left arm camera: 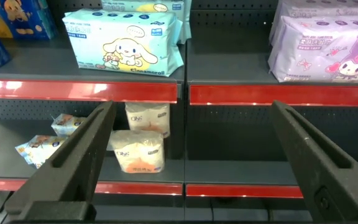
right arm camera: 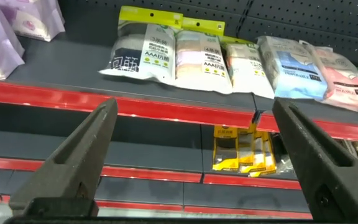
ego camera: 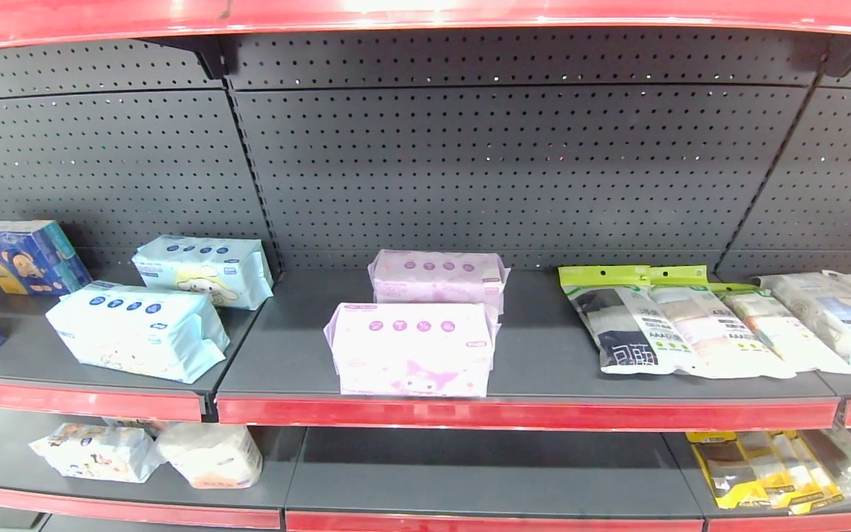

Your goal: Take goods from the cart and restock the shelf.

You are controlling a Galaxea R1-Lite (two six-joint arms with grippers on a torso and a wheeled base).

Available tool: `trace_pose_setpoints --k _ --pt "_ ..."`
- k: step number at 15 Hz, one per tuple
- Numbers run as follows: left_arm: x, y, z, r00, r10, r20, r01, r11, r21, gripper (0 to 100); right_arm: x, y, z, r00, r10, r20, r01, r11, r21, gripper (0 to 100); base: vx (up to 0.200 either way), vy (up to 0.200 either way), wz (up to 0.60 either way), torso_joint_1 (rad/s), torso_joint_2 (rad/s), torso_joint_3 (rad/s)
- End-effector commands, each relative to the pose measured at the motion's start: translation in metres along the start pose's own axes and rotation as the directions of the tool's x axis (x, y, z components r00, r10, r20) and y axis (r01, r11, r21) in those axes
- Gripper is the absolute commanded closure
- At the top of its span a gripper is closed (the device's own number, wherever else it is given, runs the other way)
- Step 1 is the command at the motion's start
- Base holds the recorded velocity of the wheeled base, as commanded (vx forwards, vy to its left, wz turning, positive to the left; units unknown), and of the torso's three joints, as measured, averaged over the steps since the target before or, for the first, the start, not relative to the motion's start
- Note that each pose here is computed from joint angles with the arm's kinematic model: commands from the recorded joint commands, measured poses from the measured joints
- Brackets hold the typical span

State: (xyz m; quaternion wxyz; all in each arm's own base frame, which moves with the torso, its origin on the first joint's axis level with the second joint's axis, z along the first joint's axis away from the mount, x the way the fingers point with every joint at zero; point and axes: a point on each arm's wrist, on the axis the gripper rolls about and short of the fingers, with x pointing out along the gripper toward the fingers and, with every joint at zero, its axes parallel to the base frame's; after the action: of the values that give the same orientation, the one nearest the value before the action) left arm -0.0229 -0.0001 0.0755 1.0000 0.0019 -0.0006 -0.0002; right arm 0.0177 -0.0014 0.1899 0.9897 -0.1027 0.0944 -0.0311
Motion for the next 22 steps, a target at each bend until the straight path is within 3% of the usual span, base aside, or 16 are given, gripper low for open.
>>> trace_pose_setpoints --k 1,5,10,13,18,20,21,22 --pt "0.000 0.000 0.000 1.000 0.000 -0.001 0.000 1.000 -0.001 0 0.001 0.000 -0.001 1.000 0.003 -0.008 -0.003 1.000 -0.005 0 0.000 0.000 0.00 0.000 0.00 0.000" --pt "0.000 0.000 0.000 1.000 0.000 -0.001 0.000 1.000 -0.001 0 0.002 0.000 -0.001 1.000 0.004 -0.010 -0.004 1.000 -0.008 0 0.000 0.000 -0.60 -0.001 0.00 0.002" --pt "0.000 0.000 0.000 1.000 0.000 -0.001 0.000 1.000 -0.001 0 0.002 0.002 -0.011 0.999 0.000 -0.034 0.000 1.000 -0.010 0 0.000 0.000 0.00 0.000 0.00 0.000" --pt "0.000 0.000 0.000 1.000 -0.001 -0.001 0.001 1.000 0.001 0 -0.005 0.010 -0.044 0.999 0.014 -0.037 -0.015 1.000 -0.014 0 0.000 0.000 0.00 0.000 0.00 0.000" --pt "0.000 -0.001 0.000 1.000 -0.027 0.002 0.027 0.999 0.025 0 -0.022 0.023 -0.100 0.994 0.065 0.088 -0.070 0.996 0.056 0 0.000 0.000 0.00 0.000 0.00 0.000" --pt "0.000 -0.001 0.001 0.999 -0.039 0.000 0.039 0.999 0.038 0 -0.018 0.025 -0.106 0.992 0.089 0.084 -0.100 0.986 0.133 0 0.000 0.000 0.00 0.000 0.00 0.000" --pt "-0.001 -0.001 0.006 0.998 -0.062 0.019 0.062 0.997 0.039 0 -0.018 0.025 -0.107 0.984 0.152 0.096 -0.167 0.970 0.175 0 0.000 0.000 0.00 0.000 0.00 0.000" --pt "-0.002 -0.002 0.043 0.995 -0.094 0.036 0.093 0.995 0.035 0 -0.019 0.024 -0.107 0.977 0.186 0.105 -0.204 0.959 0.198 0 0.000 0.000 0.00 0.000 0.00 0.000"
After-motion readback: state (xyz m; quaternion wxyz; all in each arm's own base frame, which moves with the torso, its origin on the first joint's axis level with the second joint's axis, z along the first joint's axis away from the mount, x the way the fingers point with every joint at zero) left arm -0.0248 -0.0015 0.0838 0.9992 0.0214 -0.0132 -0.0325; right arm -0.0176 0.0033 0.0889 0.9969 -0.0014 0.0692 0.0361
